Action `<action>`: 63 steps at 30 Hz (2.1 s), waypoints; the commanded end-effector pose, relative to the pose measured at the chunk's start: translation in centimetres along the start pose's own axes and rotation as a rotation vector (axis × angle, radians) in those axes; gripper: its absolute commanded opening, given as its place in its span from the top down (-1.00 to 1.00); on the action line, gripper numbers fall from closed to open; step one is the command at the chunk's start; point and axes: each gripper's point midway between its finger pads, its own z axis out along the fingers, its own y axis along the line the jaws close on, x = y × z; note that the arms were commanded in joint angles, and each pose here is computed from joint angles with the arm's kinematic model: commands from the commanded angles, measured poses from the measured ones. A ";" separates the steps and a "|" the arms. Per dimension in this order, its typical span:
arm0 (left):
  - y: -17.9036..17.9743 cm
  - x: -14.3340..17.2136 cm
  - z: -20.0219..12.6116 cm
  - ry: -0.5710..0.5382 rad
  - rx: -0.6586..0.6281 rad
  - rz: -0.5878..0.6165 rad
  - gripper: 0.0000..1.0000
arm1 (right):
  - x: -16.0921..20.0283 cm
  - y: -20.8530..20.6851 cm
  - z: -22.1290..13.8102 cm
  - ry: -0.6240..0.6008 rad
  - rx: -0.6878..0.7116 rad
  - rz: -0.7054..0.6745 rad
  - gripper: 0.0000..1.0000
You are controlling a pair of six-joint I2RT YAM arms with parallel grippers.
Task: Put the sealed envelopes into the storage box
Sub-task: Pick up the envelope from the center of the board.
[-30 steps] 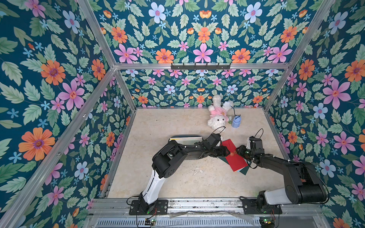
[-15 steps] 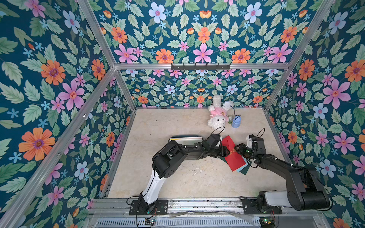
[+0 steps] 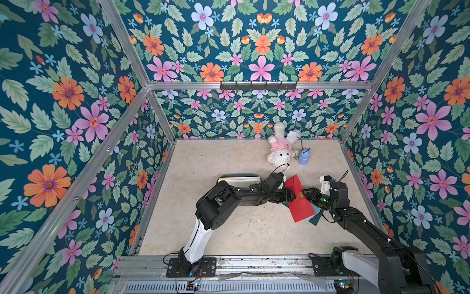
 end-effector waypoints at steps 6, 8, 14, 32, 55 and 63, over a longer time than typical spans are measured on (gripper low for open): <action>2.1 0.9 0.2 0.019 -0.076 -0.030 -0.33 | 2.5 0.5 -0.9 0.091 -0.040 0.050 0.20; 2.1 0.9 0.2 0.017 -0.076 -0.030 -0.33 | 2.6 0.6 -1.1 0.090 -0.042 0.052 0.20; 2.2 1.0 0.3 0.018 -0.076 -0.030 -0.33 | 3.1 0.9 -1.3 0.108 -0.060 0.067 0.25; 2.3 1.2 0.3 0.020 -0.072 -0.033 -0.33 | 3.5 0.6 -0.4 0.153 -0.061 0.133 0.67; 2.2 1.2 0.5 0.023 -0.068 -0.036 -0.33 | 2.6 3.4 -0.7 0.163 -0.177 0.225 0.42; 2.3 1.4 0.6 0.027 -0.067 -0.037 -0.33 | 3.4 1.0 0.0 0.189 -0.064 0.241 0.45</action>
